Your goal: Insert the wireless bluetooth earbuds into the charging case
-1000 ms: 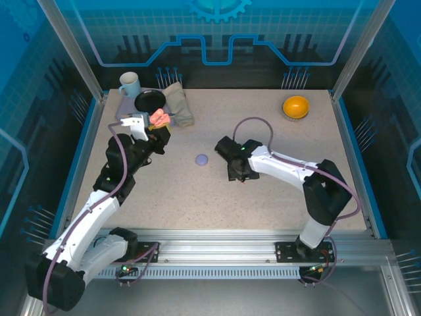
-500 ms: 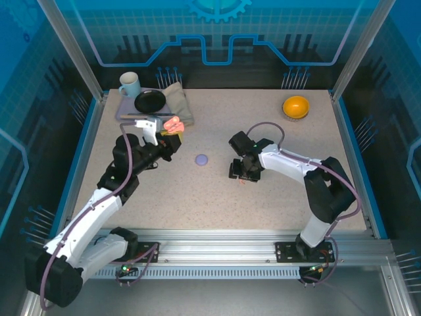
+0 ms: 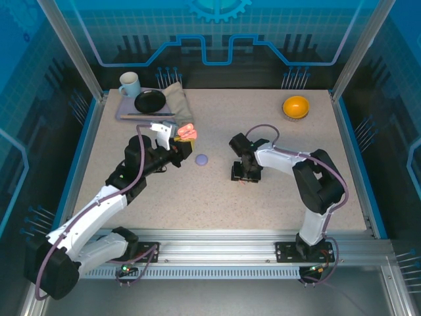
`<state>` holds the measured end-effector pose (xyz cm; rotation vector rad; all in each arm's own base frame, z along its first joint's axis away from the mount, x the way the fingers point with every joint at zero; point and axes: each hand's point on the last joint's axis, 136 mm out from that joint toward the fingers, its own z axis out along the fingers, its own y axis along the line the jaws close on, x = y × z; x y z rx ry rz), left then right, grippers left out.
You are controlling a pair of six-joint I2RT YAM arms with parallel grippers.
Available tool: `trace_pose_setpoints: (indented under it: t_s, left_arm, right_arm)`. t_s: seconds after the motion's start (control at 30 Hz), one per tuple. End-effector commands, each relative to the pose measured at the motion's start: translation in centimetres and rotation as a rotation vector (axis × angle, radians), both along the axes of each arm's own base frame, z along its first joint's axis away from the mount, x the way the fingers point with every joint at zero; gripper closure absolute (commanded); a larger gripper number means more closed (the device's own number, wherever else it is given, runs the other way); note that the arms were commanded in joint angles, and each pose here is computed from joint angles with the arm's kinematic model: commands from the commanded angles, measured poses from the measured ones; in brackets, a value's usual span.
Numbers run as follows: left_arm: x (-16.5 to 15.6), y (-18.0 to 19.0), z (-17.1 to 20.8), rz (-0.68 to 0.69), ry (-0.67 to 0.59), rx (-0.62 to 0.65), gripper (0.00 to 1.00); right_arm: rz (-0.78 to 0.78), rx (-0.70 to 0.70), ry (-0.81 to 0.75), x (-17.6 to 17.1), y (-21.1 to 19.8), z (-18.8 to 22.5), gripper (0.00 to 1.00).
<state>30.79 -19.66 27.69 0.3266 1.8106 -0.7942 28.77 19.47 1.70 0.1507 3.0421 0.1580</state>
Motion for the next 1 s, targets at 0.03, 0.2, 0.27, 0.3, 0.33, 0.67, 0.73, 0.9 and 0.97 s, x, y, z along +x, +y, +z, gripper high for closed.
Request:
trace_pose_setpoints:
  t_s: [0.03, 0.2, 0.27, 0.3, 0.33, 0.67, 0.73, 0.9, 0.97]
  left_arm:
    - [0.1, -0.4, 2.3, -0.011, -0.075, 0.002, 1.0]
    - [0.0, -0.4, 2.3, -0.013, -0.074, 0.0, 1.0]
    - [0.0, -0.4, 2.3, -0.013, -0.073, -0.003, 1.0]
    - [0.0, -0.5, 2.2, -0.014, -0.071, -0.002, 1.0]
    - [0.0, -0.5, 2.2, -0.014, -0.073, -0.002, 1.0]
    - [0.1, -0.5, 2.3, -0.013, -0.074, -0.004, 1.0]
    - [0.0, -0.5, 2.3, -0.013, -0.075, -0.002, 1.0]
    - [0.0, -0.4, 2.3, -0.012, -0.081, -0.001, 1.0]
    - [0.0, -0.4, 2.3, -0.012, -0.081, -0.002, 1.0]
  right_arm:
    - [0.024, -0.015, -0.007, 1.1, -0.1, -0.3, 0.47]
    - [0.048, -0.05, -0.013, 1.4, -0.3, -0.6, 0.48]
    - [0.058, -0.061, -0.016, 1.4, -0.3, -0.7, 0.49]
    - [0.062, -0.066, -0.017, 1.4, -0.3, -0.7, 0.5]
    - [0.069, -0.071, -0.018, 1.4, -0.2, -0.7, 0.5]
    - [0.108, -0.117, -0.033, 1.3, 0.3, -0.6, 0.56]
    - [0.114, -0.117, -0.033, 1.2, 0.5, -0.5, 0.59]
    - [0.121, -0.124, -0.036, 1.0, 0.7, -0.4, 0.62]
    - [0.12, -0.126, -0.038, 1.0, 0.8, -0.2, 0.63]
